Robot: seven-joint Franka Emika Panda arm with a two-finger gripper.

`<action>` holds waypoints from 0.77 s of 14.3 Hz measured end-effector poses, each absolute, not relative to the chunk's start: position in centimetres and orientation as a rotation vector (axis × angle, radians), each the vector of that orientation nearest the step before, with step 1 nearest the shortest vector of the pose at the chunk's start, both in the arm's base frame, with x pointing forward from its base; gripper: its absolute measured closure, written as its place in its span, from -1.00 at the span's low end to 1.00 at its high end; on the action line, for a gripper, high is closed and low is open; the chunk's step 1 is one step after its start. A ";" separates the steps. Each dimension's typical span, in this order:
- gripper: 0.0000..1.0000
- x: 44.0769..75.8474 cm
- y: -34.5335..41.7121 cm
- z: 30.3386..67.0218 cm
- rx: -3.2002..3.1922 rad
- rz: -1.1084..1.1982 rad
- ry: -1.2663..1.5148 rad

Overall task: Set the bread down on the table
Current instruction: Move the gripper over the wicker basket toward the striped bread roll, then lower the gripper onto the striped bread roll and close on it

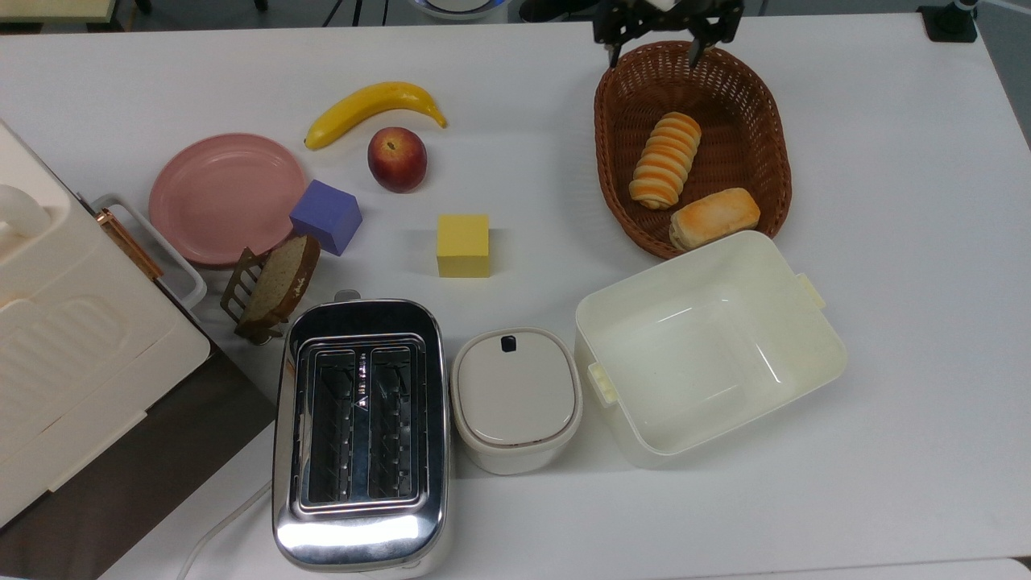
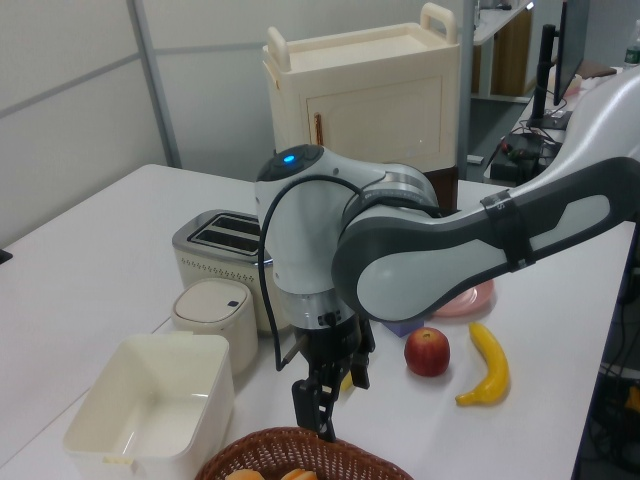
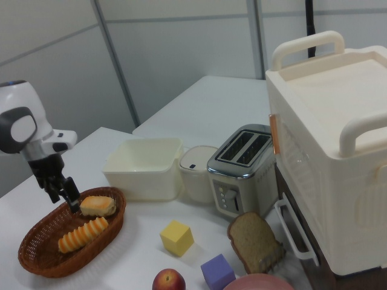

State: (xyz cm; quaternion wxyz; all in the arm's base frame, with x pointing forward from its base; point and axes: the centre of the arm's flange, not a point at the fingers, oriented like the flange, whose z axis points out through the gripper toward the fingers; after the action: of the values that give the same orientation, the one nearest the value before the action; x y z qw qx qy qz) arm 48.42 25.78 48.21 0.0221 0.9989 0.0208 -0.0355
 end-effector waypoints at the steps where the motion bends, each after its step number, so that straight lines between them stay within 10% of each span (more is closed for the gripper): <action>1: -1.00 48.6 25.4 47.6 3.100 -0.097 0.048; 11: -1.00 48.0 27.7 40.5 3.088 -0.050 0.058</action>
State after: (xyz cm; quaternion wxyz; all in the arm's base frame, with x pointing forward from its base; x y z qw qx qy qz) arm 48.04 27.70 40.46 0.0264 0.9993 0.0189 -0.0163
